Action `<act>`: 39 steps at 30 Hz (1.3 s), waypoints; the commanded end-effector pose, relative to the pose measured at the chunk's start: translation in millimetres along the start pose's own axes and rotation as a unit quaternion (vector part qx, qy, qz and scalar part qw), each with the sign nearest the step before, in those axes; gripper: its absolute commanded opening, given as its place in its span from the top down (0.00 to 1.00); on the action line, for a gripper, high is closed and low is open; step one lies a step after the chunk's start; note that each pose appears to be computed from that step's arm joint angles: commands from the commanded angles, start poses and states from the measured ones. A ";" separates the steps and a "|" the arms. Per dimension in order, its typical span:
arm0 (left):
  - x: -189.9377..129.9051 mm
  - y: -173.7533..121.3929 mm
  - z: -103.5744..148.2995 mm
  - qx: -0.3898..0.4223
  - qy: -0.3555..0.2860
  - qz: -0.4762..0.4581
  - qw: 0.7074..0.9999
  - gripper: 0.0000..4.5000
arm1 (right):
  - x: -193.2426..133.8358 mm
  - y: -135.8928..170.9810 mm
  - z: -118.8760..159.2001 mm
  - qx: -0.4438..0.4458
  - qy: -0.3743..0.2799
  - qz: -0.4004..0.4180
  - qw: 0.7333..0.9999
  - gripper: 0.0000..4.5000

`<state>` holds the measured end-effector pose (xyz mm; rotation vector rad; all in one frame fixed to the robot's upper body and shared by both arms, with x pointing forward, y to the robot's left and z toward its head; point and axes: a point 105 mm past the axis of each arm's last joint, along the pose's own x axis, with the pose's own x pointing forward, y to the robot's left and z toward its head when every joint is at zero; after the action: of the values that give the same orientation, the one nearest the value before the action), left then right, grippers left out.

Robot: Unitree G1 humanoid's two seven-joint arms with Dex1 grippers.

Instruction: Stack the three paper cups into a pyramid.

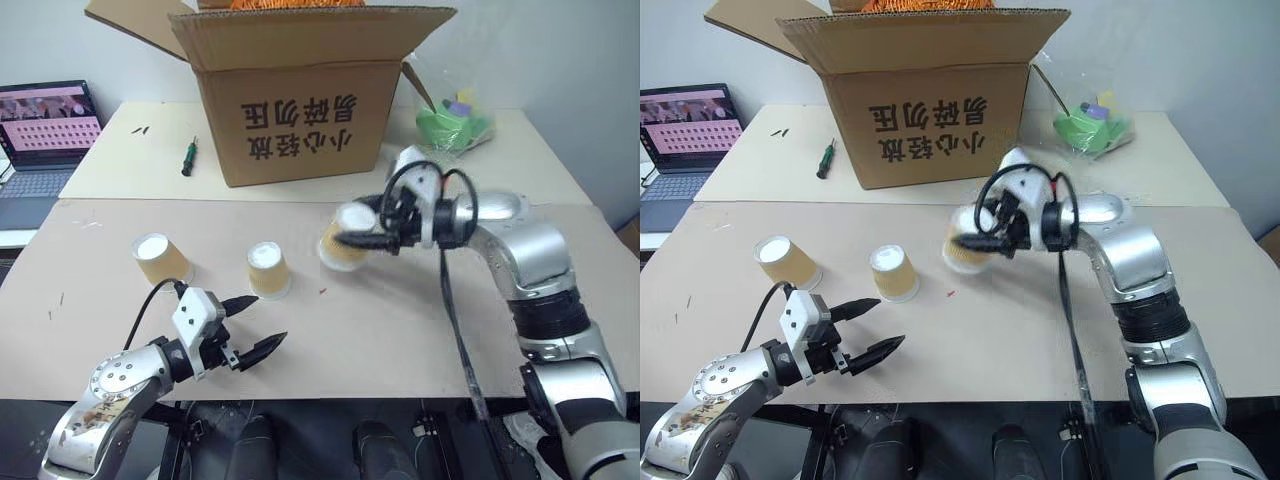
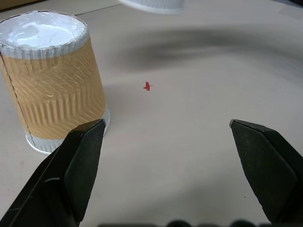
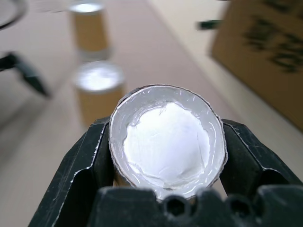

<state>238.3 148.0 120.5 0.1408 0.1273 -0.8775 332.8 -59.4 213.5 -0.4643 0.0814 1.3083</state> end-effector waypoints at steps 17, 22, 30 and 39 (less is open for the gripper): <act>1.2 -2.5 20.0 0.017 -0.017 0.007 1.000 0.00 | 66.4 0.2 -9.9 -0.072 0.022 0.067 0.995 0.40; -0.3 -3.2 18.0 0.014 -0.017 0.009 1.000 0.00 | 64.5 0.8 -9.1 -0.066 0.015 0.059 0.996 0.04; -16.4 5.9 0.9 -0.001 -0.017 0.094 0.995 0.00 | -9.5 6.5 79.2 -0.043 -0.143 0.052 0.987 0.01; -98.3 62.8 -24.5 -0.030 -0.038 0.463 0.885 0.00 | -52.9 0.2 98.1 -0.020 -0.163 -0.065 0.984 0.01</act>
<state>221.7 254.4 108.1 0.0688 0.0453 0.0129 306.5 -69.9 308.3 -0.2749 -0.1998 1.2611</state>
